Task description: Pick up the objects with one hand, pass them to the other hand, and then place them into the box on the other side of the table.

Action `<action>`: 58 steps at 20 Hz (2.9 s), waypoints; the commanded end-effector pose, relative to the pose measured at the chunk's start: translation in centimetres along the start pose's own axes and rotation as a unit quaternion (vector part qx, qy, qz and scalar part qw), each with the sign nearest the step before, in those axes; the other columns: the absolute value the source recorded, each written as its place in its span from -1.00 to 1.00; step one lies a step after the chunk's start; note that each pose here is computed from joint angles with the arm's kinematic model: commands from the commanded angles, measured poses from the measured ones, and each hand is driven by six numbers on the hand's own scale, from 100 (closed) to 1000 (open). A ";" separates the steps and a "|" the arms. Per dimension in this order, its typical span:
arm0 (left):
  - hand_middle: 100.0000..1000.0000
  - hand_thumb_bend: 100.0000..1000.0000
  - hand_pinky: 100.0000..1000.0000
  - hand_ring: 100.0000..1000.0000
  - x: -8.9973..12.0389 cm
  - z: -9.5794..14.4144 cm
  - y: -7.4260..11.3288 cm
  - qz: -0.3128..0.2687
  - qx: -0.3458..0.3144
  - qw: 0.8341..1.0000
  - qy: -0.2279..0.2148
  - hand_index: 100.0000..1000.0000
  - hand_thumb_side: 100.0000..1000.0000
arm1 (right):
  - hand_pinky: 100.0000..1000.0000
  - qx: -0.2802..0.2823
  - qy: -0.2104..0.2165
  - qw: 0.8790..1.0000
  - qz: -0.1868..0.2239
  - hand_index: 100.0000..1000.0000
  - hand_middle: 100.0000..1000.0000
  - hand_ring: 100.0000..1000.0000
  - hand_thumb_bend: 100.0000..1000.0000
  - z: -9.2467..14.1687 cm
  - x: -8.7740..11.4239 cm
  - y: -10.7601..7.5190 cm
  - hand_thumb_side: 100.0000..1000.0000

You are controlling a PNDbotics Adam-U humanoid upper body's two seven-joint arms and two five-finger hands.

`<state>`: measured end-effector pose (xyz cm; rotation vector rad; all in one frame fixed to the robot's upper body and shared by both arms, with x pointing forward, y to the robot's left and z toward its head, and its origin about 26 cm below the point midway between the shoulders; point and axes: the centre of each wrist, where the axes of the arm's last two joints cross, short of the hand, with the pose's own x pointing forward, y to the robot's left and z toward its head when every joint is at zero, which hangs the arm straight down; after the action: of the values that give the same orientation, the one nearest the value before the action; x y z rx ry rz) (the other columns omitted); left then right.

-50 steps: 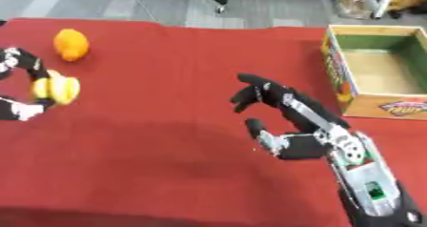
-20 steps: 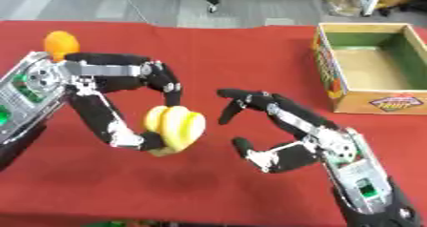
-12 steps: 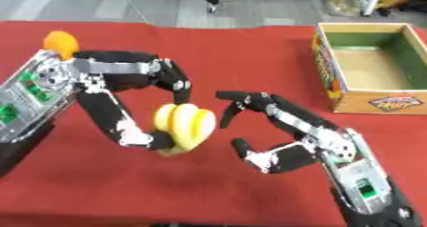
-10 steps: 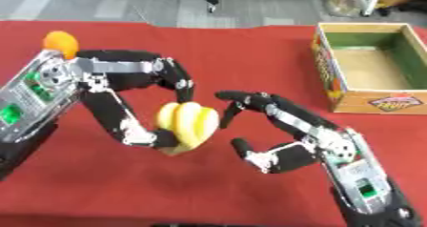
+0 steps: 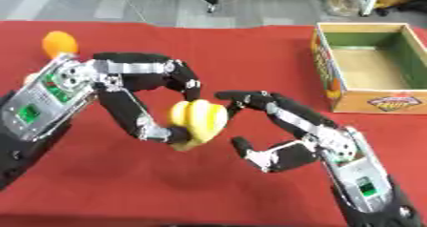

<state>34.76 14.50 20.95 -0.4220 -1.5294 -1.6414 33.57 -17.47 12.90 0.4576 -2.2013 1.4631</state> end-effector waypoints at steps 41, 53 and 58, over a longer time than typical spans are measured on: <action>-0.18 -0.71 0.48 0.00 0.5 -3.1 0.2 0.008 -0.018 1.000 -0.002 -0.07 -0.77 | 0.55 -0.054 -0.005 0.998 0.037 0.19 -0.11 0.18 -1.00 -0.8 0.4 -0.6 -0.28; -0.18 -0.79 0.48 0.00 -0.8 -3.1 0.2 0.012 -0.015 1.000 0.018 -0.06 -0.76 | 0.57 -0.041 -0.013 0.998 0.047 0.47 -0.04 0.24 -1.00 -0.8 0.5 -0.7 -0.33; -0.18 -0.80 0.48 0.00 -1.1 -3.1 0.2 0.012 -0.018 0.999 0.023 -0.06 -0.75 | 0.58 -0.033 -0.017 0.998 0.054 0.55 -0.02 0.26 -1.00 -0.7 0.6 -0.8 -0.35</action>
<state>36.24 11.77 18.92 -0.4468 -1.4421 -1.6425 33.66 -17.07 13.07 0.3625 -2.2948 1.4150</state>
